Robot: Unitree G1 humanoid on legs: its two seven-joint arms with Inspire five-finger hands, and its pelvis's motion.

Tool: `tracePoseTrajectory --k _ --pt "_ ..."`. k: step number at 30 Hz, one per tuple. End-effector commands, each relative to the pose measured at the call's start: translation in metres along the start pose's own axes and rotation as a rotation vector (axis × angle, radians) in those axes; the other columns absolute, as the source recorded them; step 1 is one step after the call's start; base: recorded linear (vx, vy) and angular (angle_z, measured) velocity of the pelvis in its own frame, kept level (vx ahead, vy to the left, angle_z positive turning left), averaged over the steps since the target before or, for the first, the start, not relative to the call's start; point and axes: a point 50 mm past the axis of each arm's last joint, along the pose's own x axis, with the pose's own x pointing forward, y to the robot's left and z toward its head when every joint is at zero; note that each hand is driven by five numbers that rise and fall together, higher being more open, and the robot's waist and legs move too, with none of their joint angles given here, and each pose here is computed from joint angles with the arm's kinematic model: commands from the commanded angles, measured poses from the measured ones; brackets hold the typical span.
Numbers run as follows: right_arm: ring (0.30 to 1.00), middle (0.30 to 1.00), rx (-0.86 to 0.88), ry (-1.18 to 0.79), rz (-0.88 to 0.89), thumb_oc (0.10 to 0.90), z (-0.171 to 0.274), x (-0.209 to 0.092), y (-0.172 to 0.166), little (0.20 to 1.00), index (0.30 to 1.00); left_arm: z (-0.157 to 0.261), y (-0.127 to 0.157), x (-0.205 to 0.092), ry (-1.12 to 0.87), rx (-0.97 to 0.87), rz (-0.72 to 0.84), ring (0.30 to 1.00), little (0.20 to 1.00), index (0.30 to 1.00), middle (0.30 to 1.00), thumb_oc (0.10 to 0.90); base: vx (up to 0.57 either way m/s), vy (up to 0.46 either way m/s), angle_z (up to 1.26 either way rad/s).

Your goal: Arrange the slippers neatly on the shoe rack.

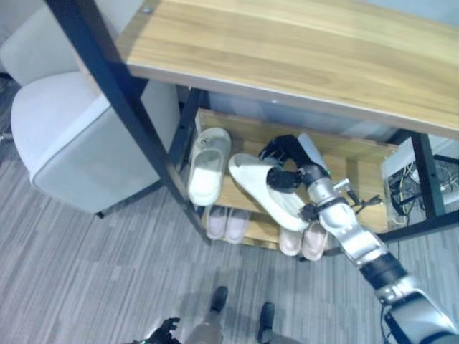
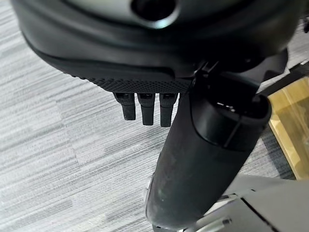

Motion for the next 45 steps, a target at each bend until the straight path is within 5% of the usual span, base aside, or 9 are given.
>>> tracePoseTrajectory --k 1,14,15,16,30,45 --pt "0.3 0.3 0.022 -0.199 -0.235 0.4 0.043 0.021 -0.05 0.3 0.3 0.0 0.007 0.002 0.027 -0.023 0.034 0.9 0.9 0.9 0.9 0.8 0.01 0.0 0.05" --pt "0.3 0.3 0.023 -0.173 -0.359 0.4 0.037 0.02 -0.077 0.3 0.3 -0.013 0.013 0.0 0.079 -0.081 0.069 0.9 0.9 0.9 0.9 0.8 0.0 0.008 0.05" --pt "0.422 0.422 0.033 -0.171 -0.366 0.482 0.037 0.02 -0.077 0.422 0.422 -0.013 0.011 0.0 0.078 -0.078 0.061 0.9 0.9 0.9 0.9 0.8 0.0 0.038 0.04" --pt "0.9 0.9 0.044 -0.17 -0.37 0.8 0.037 0.022 -0.077 0.9 0.9 -0.011 0.011 0.001 0.073 -0.079 0.057 0.9 0.9 0.9 0.9 0.8 -0.01 0.027 0.03" --pt "0.9 0.9 -0.006 -0.179 -0.199 0.8 0.034 0.011 -0.063 0.9 0.9 -0.009 0.014 0.002 0.071 -0.086 0.056 0.9 0.9 0.9 0.9 0.8 0.0 0.013 0.03" --pt "0.9 0.9 0.336 -0.227 -0.174 0.8 0.029 -0.015 -0.059 0.9 0.9 -0.013 0.01 0.001 0.089 -0.105 0.031 0.9 0.9 0.9 0.9 0.8 0.0 -0.001 -0.03"
